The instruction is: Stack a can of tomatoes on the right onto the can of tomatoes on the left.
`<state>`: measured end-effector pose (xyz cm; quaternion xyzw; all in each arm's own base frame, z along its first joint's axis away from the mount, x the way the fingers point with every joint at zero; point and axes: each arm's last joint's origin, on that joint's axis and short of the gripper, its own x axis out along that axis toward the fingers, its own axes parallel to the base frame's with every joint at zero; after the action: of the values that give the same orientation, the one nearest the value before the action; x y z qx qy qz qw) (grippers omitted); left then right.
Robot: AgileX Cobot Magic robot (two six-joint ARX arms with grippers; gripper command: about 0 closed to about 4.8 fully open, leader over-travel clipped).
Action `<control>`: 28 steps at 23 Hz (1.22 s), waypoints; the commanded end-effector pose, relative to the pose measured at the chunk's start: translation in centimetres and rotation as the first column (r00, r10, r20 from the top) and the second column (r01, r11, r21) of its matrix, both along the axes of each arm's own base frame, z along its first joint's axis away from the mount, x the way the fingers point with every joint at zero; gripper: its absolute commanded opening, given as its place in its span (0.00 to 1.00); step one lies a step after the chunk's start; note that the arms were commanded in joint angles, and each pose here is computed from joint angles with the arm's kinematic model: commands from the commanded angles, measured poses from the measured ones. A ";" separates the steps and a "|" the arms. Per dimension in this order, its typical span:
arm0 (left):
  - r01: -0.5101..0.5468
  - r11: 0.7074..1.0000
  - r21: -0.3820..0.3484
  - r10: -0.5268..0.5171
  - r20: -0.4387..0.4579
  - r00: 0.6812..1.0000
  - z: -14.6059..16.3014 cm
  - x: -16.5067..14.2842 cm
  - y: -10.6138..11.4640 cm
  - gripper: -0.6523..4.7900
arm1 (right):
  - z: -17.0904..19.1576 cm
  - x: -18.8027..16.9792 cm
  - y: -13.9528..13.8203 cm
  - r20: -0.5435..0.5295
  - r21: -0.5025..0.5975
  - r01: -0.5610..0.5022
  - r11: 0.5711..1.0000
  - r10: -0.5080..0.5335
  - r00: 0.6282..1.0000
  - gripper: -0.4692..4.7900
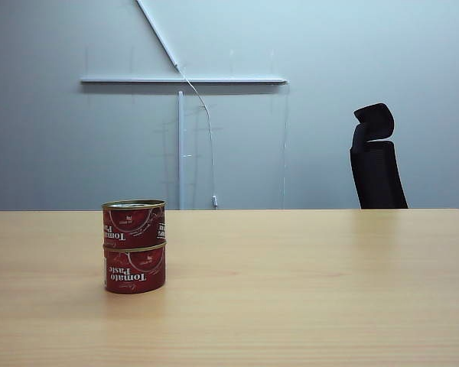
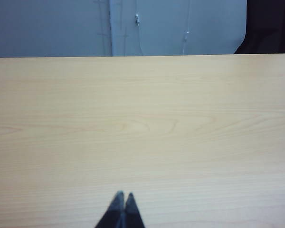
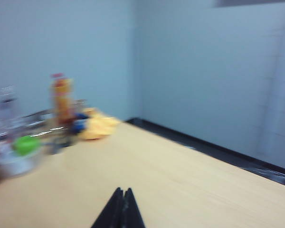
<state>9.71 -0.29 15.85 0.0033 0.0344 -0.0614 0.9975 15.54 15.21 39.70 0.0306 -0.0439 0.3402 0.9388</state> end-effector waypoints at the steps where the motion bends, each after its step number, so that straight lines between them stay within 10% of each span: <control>1: 0.004 1.000 0.007 -0.004 0.007 1.000 0.1 0.0 0.0 0.12 | -0.2 -1.7 -2.7 -0.016 -0.014 0.126 0.992 -0.126 0.992 0.08; 11: 0.005 1.000 0.007 -0.005 0.007 1.000 0.1 0.0 0.0 0.12 | -5.8 -7.2 -9.0 -0.002 0.057 0.296 0.953 -0.297 0.955 0.08; 28: -0.024 1.000 0.009 0.024 0.009 1.000 0.1 0.0 0.1 0.12 | -8.7 -8.8 -10.8 -0.117 -0.085 0.381 0.921 -0.389 0.914 0.08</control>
<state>9.71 -0.25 15.80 0.0035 0.0369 -0.0541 0.9978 6.83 4.60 30.75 0.0061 0.0344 0.1542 0.9874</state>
